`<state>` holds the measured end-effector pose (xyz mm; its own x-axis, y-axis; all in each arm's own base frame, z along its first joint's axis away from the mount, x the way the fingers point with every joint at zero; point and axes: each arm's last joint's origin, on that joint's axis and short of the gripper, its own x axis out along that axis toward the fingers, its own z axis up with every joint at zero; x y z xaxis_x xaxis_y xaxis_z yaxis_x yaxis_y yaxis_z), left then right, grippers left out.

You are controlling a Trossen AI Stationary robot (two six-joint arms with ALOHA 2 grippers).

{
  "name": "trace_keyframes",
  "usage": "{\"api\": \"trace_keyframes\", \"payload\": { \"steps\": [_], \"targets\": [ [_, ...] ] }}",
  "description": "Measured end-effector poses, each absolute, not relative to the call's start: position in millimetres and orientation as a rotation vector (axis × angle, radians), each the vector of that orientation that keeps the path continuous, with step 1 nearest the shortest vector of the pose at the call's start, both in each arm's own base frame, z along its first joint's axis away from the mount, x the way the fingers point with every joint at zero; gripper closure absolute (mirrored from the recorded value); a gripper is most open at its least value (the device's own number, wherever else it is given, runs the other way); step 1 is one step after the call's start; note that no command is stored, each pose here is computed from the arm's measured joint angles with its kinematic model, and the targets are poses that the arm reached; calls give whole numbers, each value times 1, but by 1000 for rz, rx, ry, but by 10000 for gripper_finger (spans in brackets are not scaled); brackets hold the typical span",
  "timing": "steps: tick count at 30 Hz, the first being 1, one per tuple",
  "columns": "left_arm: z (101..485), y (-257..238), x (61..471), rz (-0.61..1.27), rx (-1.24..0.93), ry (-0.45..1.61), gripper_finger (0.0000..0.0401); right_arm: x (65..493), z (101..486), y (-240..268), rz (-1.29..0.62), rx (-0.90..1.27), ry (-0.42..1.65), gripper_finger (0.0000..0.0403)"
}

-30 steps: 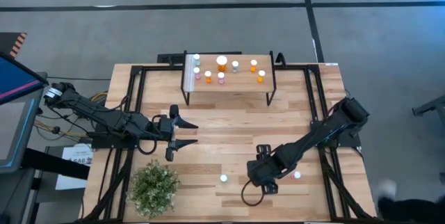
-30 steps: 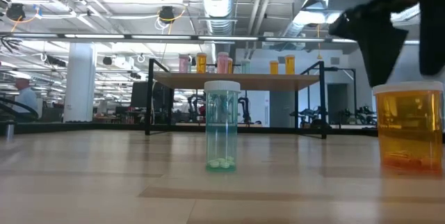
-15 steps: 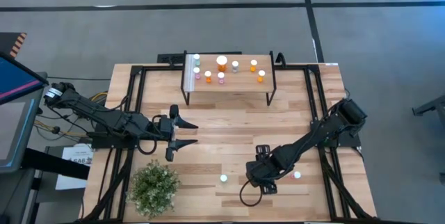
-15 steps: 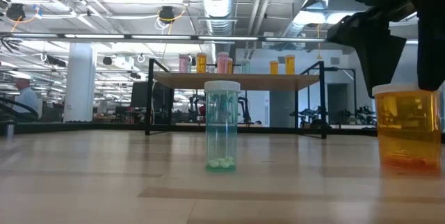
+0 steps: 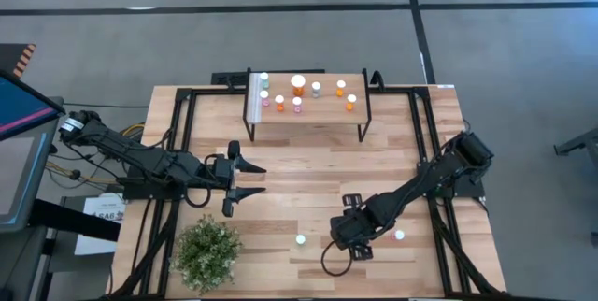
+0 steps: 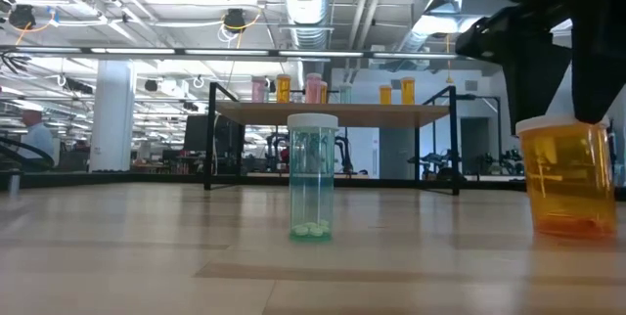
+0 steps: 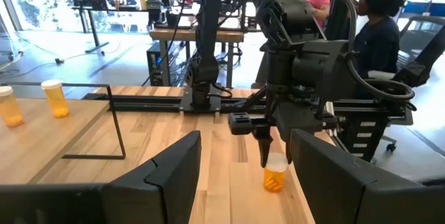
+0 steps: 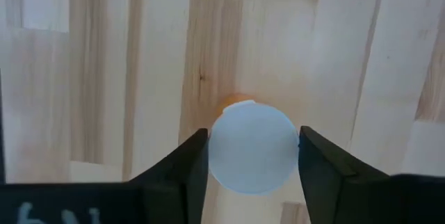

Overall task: Pick and place medicine bottles onto shelf by color
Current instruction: Put the large orange pill bottle on the shelf

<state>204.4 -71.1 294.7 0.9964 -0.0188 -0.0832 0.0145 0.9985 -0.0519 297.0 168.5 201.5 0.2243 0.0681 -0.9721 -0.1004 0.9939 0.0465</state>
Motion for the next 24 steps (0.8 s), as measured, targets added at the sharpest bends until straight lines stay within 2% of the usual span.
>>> {"api": "trace_keyframes", "payload": {
  "steps": [5,14,19,24],
  "targets": [
    [295,-71,204,-17,-51,83,191,297,202,164,106,-35,1358,203],
    [295,-71,204,-17,-51,83,191,309,232,141,85,-115,1392,208],
    [295,-71,204,-21,-52,83,191,320,271,112,79,-176,1331,200],
    [295,-72,204,-34,-54,80,191,314,326,52,13,-151,1168,202]
  ]
}}
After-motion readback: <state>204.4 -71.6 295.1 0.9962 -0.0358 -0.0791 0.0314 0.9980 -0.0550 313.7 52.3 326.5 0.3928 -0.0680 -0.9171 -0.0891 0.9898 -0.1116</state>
